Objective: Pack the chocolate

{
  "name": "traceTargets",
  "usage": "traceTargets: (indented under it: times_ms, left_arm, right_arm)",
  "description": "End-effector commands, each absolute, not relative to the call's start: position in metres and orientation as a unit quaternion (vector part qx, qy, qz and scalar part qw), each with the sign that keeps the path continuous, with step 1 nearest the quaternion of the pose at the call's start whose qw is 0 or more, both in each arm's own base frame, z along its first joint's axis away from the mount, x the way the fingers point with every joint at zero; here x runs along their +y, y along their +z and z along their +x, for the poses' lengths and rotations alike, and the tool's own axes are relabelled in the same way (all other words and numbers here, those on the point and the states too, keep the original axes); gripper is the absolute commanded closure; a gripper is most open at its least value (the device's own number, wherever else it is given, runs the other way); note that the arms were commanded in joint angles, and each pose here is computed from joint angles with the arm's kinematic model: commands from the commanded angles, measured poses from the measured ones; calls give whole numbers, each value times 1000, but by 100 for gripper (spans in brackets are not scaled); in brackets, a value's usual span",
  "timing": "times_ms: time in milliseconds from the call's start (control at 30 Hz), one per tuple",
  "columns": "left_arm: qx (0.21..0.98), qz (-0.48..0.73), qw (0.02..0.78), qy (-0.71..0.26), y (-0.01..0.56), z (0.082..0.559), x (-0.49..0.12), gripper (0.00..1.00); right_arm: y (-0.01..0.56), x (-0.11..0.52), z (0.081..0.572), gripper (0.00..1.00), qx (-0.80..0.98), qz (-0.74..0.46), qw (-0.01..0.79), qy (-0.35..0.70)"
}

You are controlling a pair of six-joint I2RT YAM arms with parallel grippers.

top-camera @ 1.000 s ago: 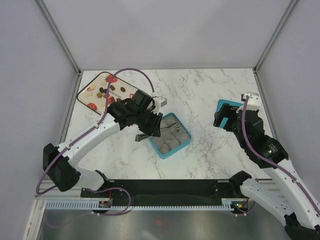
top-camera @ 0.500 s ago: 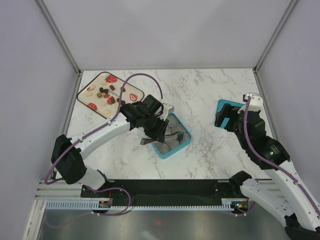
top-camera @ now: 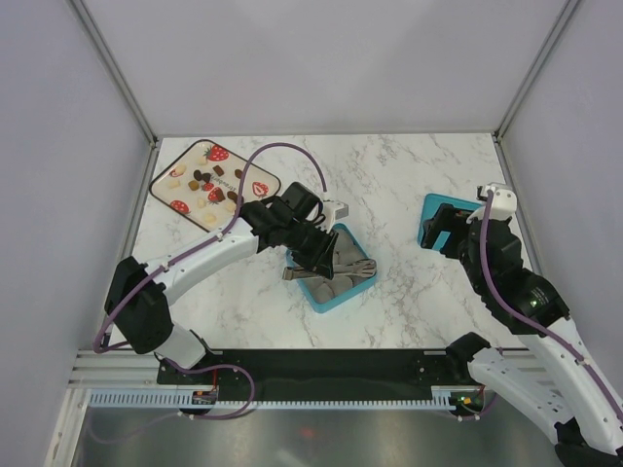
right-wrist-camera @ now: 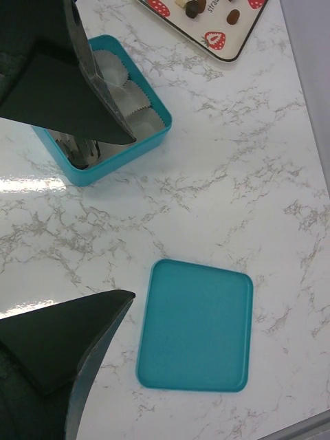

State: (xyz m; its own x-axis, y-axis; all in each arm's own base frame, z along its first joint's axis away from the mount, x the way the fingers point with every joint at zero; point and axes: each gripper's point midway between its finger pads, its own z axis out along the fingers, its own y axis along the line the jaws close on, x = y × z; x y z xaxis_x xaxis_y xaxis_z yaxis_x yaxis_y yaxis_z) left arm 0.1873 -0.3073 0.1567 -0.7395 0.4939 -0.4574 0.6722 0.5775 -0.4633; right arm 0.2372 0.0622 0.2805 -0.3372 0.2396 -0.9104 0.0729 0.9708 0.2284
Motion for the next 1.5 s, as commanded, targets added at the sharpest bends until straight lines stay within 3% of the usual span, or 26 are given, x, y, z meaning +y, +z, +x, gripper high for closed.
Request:
traceTargets:
  times_ms: [0, 667, 1267, 1467]
  left_arm:
    - [863, 337, 162, -341, 172, 190, -319, 66]
    - [886, 322, 173, -286, 158, 198, -299, 67]
    - [886, 320, 187, -279, 166, 203, -300, 54]
    - [874, 321, 225, -288, 197, 212, -304, 54]
  right_arm:
    - [297, 55, 236, 5, 800, 103, 587, 68]
    - [300, 56, 234, 5, 797, 105, 589, 78]
    - [299, 56, 234, 5, 797, 105, 589, 77]
    - [300, 57, 233, 5, 797, 106, 589, 81]
